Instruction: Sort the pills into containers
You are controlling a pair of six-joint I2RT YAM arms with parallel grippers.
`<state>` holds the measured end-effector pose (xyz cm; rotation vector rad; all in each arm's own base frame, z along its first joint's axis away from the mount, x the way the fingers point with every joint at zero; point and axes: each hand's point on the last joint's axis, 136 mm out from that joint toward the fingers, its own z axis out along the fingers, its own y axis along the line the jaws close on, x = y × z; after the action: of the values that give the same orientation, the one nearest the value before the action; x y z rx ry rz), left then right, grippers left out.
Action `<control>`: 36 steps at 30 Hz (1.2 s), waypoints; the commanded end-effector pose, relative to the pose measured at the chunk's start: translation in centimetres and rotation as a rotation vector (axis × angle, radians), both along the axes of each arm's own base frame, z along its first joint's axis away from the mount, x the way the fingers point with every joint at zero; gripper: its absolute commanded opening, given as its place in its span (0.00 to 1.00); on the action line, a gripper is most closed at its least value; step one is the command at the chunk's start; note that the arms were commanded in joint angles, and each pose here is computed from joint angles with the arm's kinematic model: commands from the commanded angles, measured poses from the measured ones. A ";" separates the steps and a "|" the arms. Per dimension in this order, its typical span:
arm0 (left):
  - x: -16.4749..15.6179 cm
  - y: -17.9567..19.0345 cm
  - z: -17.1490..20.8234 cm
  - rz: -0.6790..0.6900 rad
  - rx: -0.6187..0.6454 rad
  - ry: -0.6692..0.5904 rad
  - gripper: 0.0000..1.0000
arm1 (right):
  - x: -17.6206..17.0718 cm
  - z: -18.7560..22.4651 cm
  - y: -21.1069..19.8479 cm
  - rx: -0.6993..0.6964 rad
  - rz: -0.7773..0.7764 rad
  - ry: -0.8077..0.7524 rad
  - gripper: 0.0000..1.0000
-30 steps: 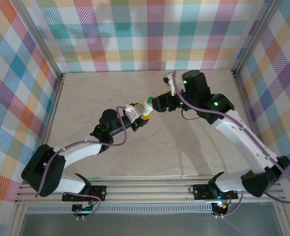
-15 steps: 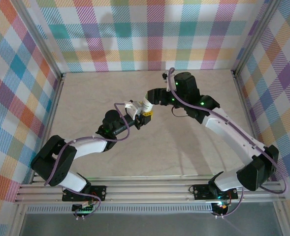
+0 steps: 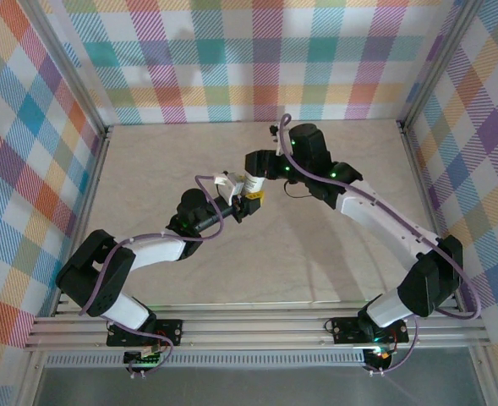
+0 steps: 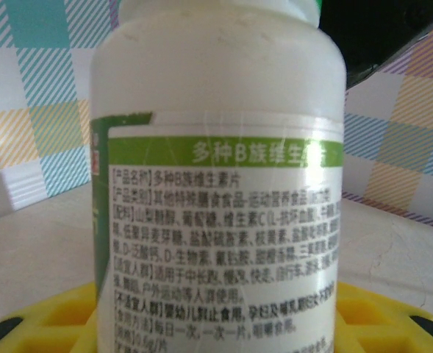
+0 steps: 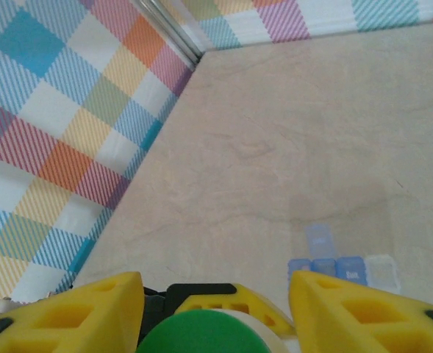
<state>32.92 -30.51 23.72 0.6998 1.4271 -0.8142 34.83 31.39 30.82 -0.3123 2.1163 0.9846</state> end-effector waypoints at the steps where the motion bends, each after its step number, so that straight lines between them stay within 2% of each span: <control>1: -0.5 -0.8 3.4 -0.049 -0.074 -0.080 0.00 | -0.2 1.7 0.7 0.083 0.036 -0.049 0.53; 11: -0.8 -1.5 2.8 -0.069 -0.062 -0.050 0.00 | -0.1 2.0 -1.1 0.098 -0.045 -0.103 0.21; 15: -1.1 -1.7 2.4 -0.089 -0.058 -0.032 0.00 | -0.3 2.2 -1.8 0.085 -0.051 -0.143 0.00; 20: -1.5 -2.3 1.8 -0.136 -0.034 0.006 0.00 | -0.5 2.6 -3.0 0.007 -0.056 -0.226 0.00; 26: -1.2 -2.4 0.1 -0.116 0.035 0.069 0.00 | 0.0 2.8 -5.5 -0.151 -0.130 -0.319 0.00; 33: -0.5 -2.3 -1.2 -0.085 0.091 0.116 0.00 | 0.6 2.3 -7.1 -0.309 -0.166 -0.313 0.00; 36: -0.3 -2.5 -1.5 -0.084 0.103 0.134 0.00 | 0.2 2.3 -6.3 -0.299 -0.116 -0.293 0.00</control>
<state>31.39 -33.65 22.83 0.8426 1.5107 -0.9086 33.96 27.07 31.16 -0.4611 2.0124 0.6358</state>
